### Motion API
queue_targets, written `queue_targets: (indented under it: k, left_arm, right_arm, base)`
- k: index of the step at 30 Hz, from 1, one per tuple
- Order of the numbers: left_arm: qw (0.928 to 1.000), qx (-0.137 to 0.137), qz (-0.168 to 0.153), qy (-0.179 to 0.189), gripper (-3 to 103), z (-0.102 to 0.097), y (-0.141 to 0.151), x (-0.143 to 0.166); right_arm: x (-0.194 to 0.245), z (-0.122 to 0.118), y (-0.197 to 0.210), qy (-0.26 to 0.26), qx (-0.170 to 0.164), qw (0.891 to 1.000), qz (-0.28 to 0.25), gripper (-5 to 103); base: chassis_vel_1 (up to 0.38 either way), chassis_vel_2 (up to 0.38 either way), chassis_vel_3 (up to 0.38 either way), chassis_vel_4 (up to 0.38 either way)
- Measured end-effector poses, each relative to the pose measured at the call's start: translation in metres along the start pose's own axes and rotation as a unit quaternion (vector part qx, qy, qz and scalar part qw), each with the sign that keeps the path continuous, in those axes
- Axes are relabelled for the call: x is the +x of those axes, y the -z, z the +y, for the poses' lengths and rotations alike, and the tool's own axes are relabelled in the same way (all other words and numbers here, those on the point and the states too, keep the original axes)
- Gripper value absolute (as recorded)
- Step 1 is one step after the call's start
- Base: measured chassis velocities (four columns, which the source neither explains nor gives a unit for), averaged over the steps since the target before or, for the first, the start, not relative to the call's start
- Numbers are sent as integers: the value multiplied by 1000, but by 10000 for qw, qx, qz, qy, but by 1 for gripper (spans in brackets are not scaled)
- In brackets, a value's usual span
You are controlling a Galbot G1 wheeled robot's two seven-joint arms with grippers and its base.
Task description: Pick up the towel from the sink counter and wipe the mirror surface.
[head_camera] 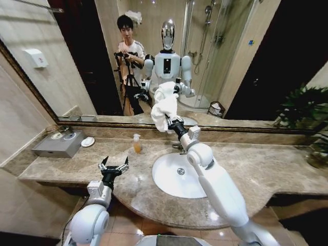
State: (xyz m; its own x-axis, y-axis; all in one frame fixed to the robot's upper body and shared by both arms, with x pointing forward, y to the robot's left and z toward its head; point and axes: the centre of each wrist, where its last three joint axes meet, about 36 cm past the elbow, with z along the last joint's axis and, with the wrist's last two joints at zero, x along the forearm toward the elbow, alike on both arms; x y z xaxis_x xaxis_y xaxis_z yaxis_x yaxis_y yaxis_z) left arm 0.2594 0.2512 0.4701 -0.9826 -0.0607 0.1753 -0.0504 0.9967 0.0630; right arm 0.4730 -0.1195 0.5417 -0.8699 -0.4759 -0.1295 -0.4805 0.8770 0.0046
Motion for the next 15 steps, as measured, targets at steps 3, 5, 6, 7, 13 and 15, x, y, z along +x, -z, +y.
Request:
queue_targets:
  k: [3, 5, 6, 7, 13, 15]
  left_arm:
    - [10000, -1, 0, 0, 100, 0, 0, 0]
    - [10000, -1, 0, 0, 100, 0, 0, 0]
    - [10000, -1, 0, 0, 100, 0, 0, 0]
    - [10000, -2, 0, 1, 100, 0, 0, 0]
    - [10000, 1, 0, 0, 100, 0, 0, 0]
    - [10000, 1, 0, -1, 100, 0, 0, 0]
  right_arm:
    - [-1, 5, -1, -1, -49, 10000, -57, 10]
    - [-1, 6, -2, -2, -74, 9999, -71, 10]
    - [-1, 6, -2, -1, -76, 9999, -72, 10]
    - [-2, 11, -3, 34, -130, 9999, -74, 10]
    - [-30, 18, -6, 4, -221, 9998, -8, 10]
    - [-47, 20, 3, -42, -206, 9997, -97, 10]
  base:
    - [119, 140, -119, -126]
    - [103, 99, -93, -112]
    - [103, 99, -93, -112]
    - [35, 76, -38, -10]
    - [0, 0, 0, 0]
    - [0, 0, 0, 0]
